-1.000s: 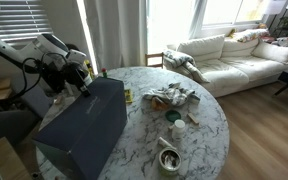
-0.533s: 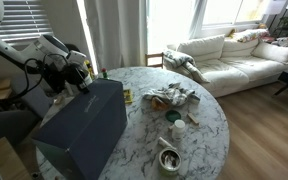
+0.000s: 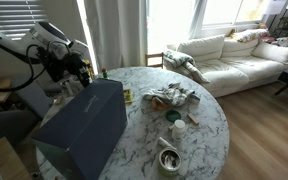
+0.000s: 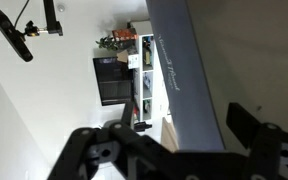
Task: Put the box upside down
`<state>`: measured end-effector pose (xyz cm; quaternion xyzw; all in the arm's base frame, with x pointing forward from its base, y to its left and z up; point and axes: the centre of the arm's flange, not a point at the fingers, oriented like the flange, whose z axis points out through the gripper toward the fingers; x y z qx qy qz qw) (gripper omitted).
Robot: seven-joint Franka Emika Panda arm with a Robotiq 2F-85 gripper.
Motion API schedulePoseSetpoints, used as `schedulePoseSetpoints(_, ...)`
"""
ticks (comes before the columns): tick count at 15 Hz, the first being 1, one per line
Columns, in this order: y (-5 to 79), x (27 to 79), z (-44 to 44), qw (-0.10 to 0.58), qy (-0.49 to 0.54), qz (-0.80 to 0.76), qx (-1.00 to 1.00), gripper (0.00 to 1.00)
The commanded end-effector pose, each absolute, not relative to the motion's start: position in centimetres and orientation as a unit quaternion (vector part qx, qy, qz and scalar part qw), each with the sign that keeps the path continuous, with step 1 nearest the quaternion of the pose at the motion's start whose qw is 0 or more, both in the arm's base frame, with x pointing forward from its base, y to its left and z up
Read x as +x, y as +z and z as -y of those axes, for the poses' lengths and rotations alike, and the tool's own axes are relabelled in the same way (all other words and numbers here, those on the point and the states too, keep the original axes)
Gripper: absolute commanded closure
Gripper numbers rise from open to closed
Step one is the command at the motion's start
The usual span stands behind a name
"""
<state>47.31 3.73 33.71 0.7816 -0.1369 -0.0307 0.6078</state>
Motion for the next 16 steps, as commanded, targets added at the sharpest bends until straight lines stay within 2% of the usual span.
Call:
schedulePoseSetpoints(1,36.3,46.5,-2.6,0.551,-0.079,0.093,0.826,0.00)
schedulePoseSetpoints(9,41.6,46.5,1.1,0.418,-0.152,-0.009,0.895,0.00)
schedulePoseSetpoints(16,41.6,45.7,2.0,0.291,-0.220,-0.108,0.925,0.00)
